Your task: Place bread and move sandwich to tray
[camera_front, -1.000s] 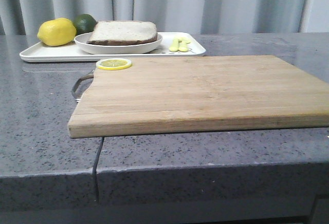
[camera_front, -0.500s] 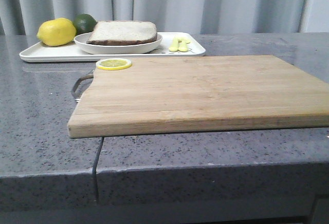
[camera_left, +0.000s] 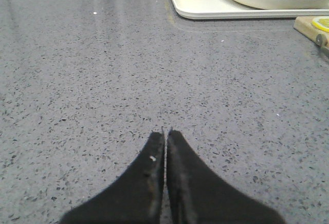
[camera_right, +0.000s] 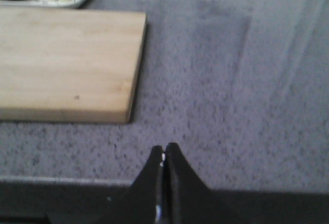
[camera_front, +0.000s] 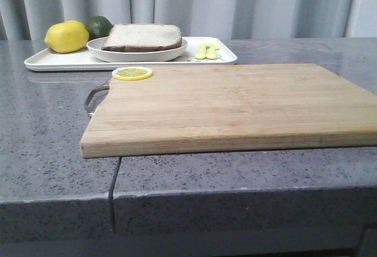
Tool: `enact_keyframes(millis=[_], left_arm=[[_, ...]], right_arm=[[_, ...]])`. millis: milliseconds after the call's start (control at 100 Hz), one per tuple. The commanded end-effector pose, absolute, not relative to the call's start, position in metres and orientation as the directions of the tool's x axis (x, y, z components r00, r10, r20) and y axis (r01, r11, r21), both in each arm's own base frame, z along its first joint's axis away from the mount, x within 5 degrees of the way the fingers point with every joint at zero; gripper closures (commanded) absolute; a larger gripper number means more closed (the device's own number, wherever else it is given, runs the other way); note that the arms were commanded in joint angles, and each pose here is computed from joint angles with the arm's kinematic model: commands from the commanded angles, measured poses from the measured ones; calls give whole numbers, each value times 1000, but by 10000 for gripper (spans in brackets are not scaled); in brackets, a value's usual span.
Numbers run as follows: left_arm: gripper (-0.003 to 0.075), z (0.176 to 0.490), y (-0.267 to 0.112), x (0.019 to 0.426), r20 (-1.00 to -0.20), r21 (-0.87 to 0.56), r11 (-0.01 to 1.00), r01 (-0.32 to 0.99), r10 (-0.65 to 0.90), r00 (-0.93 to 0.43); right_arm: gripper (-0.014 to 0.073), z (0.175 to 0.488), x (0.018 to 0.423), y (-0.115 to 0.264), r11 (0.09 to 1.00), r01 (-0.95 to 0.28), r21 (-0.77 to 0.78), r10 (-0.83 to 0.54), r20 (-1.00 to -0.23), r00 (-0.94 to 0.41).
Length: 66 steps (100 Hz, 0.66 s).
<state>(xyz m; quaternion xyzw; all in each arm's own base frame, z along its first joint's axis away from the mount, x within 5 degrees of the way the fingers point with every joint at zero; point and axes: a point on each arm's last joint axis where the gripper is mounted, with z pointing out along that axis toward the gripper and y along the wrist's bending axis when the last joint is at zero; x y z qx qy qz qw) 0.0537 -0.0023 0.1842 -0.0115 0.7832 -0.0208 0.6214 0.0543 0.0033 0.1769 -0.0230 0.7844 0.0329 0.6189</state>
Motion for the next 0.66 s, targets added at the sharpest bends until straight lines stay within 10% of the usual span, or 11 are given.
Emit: enact_keyframes(millis=[0,650], left_arm=[[740,186,-2,53,-986,-61,998,5,-60,-156],[740,186,-2,53,-986,-61,998,5,-60,-156]], right_arm=[[657,175,53,4,997,-78,24,4,-970,-244],[657,175,53,4,997,-81,14,-6,-970,-243]])
